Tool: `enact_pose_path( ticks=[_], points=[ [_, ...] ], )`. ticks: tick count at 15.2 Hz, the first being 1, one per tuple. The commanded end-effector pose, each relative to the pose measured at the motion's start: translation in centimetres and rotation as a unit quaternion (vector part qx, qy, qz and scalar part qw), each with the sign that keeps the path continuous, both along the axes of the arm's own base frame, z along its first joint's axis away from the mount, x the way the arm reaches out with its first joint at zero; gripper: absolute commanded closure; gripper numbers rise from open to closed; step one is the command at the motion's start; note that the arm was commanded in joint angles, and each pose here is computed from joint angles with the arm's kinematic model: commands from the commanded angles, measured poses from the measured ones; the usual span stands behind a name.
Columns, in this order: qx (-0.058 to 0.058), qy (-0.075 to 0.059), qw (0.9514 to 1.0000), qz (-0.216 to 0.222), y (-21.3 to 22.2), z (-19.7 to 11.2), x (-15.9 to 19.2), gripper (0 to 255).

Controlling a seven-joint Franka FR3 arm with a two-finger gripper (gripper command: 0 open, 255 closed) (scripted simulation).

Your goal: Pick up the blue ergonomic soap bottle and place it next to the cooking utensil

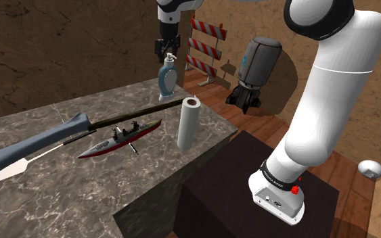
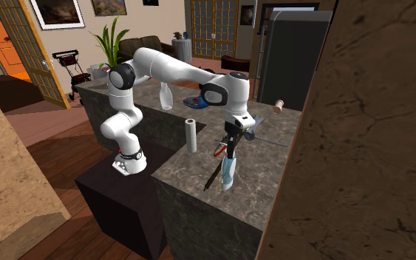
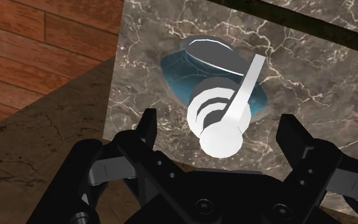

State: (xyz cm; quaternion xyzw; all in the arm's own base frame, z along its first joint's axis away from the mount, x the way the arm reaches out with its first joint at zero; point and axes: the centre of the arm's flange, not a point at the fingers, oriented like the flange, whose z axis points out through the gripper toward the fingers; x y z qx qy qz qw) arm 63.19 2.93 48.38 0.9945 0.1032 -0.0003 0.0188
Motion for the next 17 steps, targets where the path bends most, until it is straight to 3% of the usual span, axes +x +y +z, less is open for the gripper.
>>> enact_pose_path(
  ticks=[1, 3, 4, 13, 17],
  points=[
    [0.000, 0.000, 1.0000, 0.000, 0.0, 0.0, 0.0, 0],
    [0.000, 0.000, 1.0000, 0.000, 0.0, 0.0, 0.0, 0],
    [0.000, 0.000, 1.0000, 0.000, 0.0, 0.0, 0.0, 255],
    [0.000, 0.000, 1.0000, 0.000, 0.0, 0.0, 0.0, 255],
    [0.000, 0.000, 1.0000, 0.000, 0.0, 2.1, 0.0, 255]
  ],
)
